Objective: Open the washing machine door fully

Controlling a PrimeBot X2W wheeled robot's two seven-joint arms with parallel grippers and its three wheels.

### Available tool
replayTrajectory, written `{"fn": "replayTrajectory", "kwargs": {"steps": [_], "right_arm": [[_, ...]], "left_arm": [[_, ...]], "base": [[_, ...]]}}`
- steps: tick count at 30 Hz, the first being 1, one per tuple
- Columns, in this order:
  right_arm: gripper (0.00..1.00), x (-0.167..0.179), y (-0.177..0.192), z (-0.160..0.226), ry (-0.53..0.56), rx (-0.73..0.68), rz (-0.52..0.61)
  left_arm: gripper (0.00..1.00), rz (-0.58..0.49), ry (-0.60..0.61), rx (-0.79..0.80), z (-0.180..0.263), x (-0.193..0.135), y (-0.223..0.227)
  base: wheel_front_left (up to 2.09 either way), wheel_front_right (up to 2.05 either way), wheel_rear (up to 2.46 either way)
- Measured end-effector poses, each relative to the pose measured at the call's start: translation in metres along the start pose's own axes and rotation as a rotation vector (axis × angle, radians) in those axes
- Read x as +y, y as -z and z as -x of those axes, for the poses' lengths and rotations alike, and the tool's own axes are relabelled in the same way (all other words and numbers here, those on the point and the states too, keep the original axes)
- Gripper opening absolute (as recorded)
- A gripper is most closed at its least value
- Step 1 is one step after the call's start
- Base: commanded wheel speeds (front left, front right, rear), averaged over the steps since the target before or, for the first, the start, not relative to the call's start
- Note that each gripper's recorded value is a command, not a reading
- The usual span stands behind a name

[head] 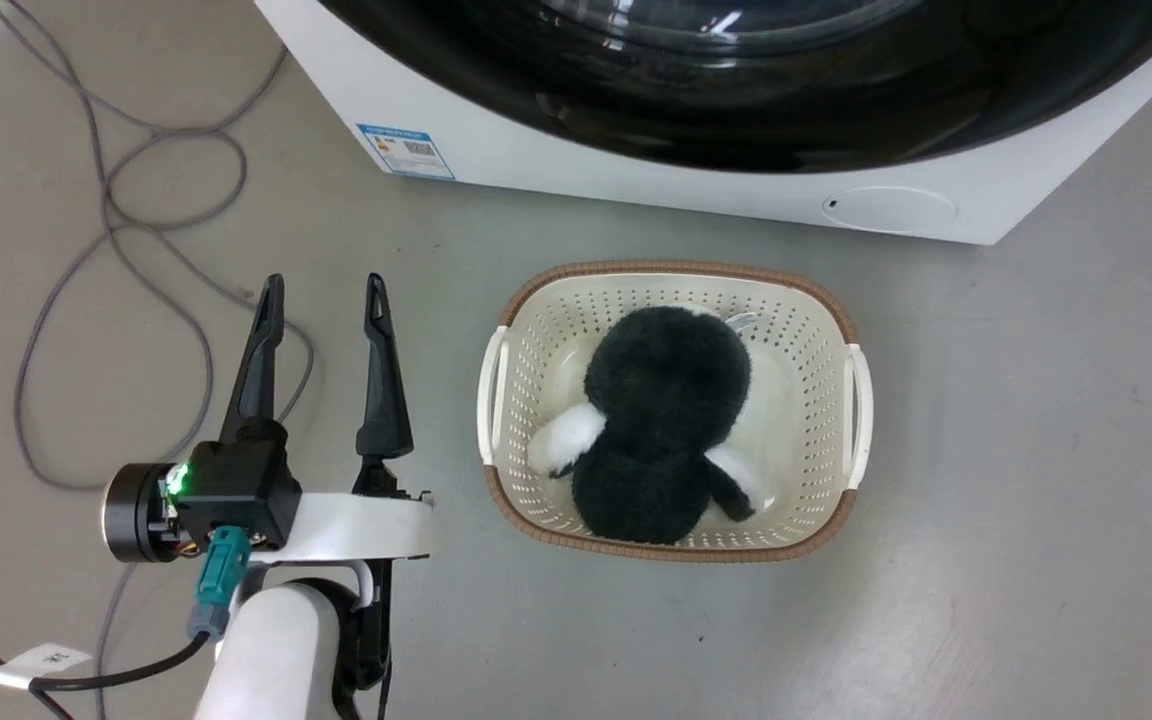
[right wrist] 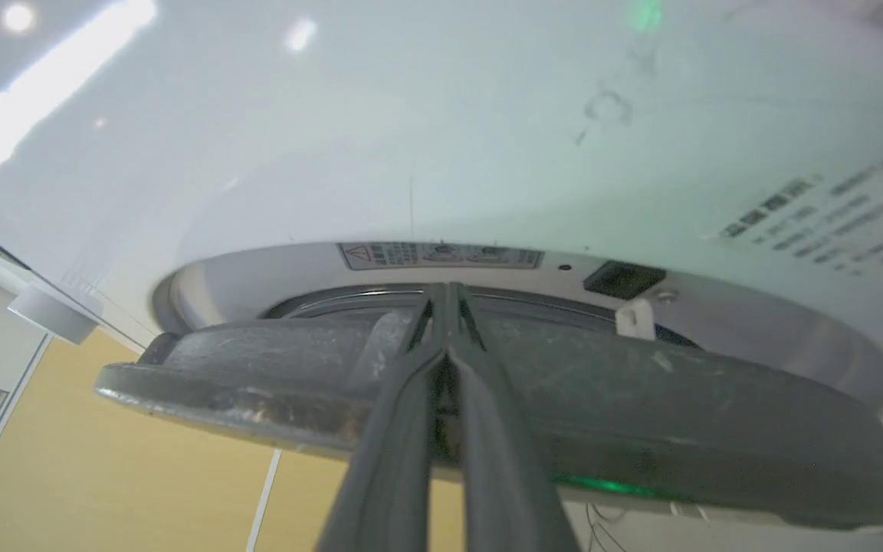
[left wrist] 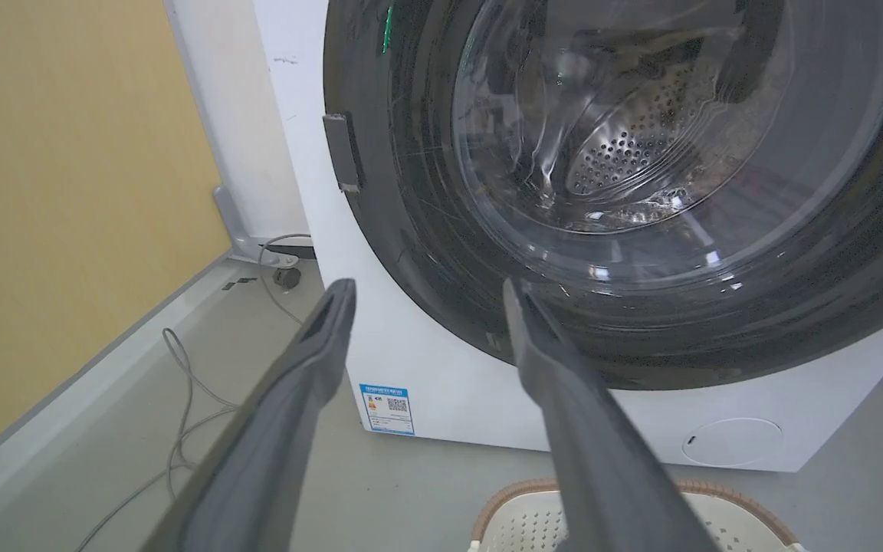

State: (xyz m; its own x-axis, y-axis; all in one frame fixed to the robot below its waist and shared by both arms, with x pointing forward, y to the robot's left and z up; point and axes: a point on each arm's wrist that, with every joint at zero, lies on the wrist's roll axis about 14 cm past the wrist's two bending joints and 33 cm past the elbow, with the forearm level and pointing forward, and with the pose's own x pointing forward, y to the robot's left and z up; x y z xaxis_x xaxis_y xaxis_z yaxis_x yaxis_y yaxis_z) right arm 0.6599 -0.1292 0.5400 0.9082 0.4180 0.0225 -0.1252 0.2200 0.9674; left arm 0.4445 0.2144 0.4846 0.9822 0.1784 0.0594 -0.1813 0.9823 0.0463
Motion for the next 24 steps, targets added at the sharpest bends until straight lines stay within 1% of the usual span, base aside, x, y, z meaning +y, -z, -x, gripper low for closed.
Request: {"fn": "replayTrajectory", "kwargs": {"steps": [3,9,17,24], "right_arm": [[0.00,0.004,0.004,0.003,-0.008,0.037,-0.024],[0.00,0.005,0.018,0.020,0.009,0.084,-0.018],[0.00,0.010,0.043,0.057,0.029,0.178,0.020],[0.00,0.022,0.069,0.092,0.009,0.250,0.030]], "left_arm": [[1.00,0.003,0.003,-0.010,-0.001,-0.001,-0.002],[1.00,0.014,0.019,-0.037,-0.001,-0.003,-0.013],[1.00,0.017,0.035,-0.061,0.010,-0.005,-0.025],[1.00,0.032,0.060,-0.067,0.023,-0.011,-0.032]], "base": [[0.00,0.00,0.00],[0.00,0.00,0.00],[0.00,0.00,0.00],[0.00,0.00,0.00]]}}
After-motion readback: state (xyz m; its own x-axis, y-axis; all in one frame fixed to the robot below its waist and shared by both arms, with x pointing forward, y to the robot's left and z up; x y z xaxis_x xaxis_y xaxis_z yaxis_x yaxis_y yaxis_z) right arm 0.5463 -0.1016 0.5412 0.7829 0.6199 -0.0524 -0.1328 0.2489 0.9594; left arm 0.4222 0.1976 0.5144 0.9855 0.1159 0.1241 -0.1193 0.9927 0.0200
